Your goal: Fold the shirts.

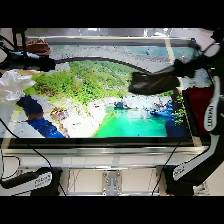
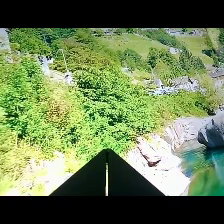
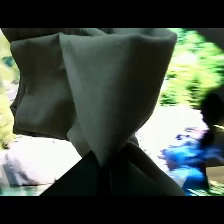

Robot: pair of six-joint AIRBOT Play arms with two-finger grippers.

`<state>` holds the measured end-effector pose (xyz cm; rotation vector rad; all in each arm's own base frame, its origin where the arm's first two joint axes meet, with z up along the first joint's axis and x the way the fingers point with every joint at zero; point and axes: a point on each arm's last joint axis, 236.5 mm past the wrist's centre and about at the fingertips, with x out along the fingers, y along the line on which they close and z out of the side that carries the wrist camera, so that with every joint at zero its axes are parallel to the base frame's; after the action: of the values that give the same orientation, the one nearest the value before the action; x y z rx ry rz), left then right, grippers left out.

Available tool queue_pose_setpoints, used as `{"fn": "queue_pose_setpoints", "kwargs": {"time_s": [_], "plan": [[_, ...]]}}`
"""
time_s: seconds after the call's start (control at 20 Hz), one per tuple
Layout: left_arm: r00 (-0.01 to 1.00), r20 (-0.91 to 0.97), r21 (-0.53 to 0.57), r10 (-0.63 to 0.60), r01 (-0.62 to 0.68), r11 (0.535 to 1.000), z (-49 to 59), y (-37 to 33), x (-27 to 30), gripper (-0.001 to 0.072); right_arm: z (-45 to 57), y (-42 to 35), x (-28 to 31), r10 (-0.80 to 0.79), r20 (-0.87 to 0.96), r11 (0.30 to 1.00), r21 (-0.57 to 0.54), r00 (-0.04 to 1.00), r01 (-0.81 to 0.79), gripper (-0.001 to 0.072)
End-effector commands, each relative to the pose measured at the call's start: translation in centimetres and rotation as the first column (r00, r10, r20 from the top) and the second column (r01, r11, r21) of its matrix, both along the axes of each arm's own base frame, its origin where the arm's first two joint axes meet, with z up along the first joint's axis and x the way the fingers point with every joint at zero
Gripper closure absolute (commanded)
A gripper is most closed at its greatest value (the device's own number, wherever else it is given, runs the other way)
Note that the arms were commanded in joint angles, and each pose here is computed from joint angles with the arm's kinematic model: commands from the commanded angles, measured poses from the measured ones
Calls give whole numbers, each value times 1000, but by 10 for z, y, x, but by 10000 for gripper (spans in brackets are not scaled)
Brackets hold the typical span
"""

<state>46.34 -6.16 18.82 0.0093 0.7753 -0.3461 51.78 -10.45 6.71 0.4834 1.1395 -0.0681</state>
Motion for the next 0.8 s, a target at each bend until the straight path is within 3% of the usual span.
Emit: {"fn": "queue_pose_setpoints", "kwargs": {"time_s": [0.0, 0.2, 0.35, 0.7, 0.75], "plan": [[1000, -15, -1, 1, -1, 1000, -7, 0, 2, 694, 26, -122, -65, -213, -9, 970, -121, 977, 210, 704], [999, -34, -1, -1, 1, 1000, -14, 0, 2, 695, 65, -205, -136, -393, 50, 904, -158, 918, 396, 704], [999, -33, -2, -2, 2, 1000, -14, -1, 2, 694, 65, -226, -197, -445, -11, 884, -167, 895, 437, 704], [999, -37, -12, -8, 8, 1000, -14, -7, 1, 695, -89, -180, -281, -548, -169, 836, -84, 819, 542, 701], [999, -36, -12, -13, 13, 1000, -14, -10, 1, 694, -117, -161, -288, -538, -212, 839, -46, 816, 542, 649]]}}
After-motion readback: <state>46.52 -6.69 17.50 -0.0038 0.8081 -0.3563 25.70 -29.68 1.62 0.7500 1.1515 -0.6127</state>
